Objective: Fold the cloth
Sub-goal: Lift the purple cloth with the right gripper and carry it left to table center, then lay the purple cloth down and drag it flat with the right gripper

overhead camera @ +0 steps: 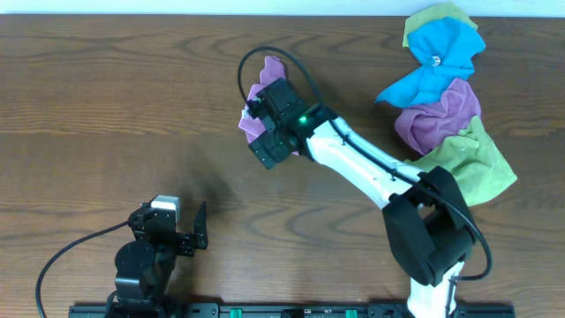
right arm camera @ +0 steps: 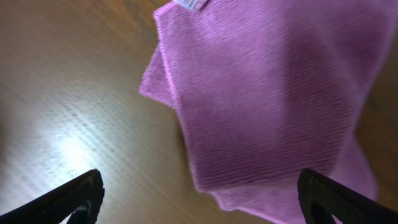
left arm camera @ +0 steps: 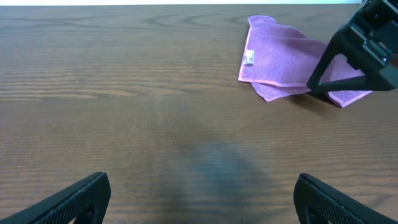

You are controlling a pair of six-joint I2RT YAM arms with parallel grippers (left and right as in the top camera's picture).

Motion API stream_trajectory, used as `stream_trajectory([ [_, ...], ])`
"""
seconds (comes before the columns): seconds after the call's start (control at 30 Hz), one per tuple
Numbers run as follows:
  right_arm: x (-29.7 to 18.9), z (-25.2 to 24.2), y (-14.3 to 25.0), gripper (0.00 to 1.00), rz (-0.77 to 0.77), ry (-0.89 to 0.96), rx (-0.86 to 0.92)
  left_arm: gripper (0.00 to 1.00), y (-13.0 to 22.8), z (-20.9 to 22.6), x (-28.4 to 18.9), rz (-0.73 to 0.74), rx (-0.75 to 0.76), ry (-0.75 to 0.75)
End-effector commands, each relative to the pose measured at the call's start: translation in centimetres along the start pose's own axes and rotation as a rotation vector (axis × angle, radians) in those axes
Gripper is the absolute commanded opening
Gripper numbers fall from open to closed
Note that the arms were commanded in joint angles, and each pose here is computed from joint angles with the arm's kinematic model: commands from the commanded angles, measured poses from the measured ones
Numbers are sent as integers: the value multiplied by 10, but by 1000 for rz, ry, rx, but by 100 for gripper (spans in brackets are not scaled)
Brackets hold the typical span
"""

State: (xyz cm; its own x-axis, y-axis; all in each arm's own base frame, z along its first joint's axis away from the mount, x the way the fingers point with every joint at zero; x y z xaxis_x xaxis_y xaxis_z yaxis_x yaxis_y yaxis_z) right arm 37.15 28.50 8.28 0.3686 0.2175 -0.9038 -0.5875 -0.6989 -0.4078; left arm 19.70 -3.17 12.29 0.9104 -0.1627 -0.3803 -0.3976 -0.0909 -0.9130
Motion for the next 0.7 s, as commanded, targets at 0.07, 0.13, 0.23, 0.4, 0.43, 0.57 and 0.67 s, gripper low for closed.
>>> stream_trajectory([
  [0.07, 21, -20, 16, 91, 88, 168, -50, 95, 7, 0, 3, 13, 8, 6],
  [0.13, 24, -26, 19, 80, 104, 211, -51, 95, 7, 0, 3, 13, 8, 6],
  [0.23, 27, -30, 17, 69, 94, 234, -50, 95, 7, 0, 3, 13, 8, 6],
  [0.4, 31, -29, 19, 63, 102, 227, -54, 95, 7, 0, 3, 13, 8, 6],
  [0.43, 32, -29, 19, 54, 102, 227, -54, 95, 7, 0, 3, 13, 8, 6],
  [0.57, 34, -28, 19, 16, 101, 228, -54, 95, 7, 0, 3, 13, 8, 6],
  [0.67, 30, -29, 12, 4, 79, 232, -51, 95, 7, 0, 3, 13, 8, 6],
])
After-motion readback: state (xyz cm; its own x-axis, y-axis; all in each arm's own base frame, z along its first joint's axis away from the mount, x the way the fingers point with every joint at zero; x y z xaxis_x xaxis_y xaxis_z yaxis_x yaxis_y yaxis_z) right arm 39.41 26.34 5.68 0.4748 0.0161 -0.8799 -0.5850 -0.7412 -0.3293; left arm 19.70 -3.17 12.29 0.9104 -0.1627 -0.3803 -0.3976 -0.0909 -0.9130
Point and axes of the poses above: each gripper's point midway between its finger pads, its own x axis out along the fingers, its own z axis along the line the jaws close on, y = z × x, the point moved 2 cm from there along -x, back along the fingers, and after that the axes turned 6 degrees about -x, right-handed, at the moved point
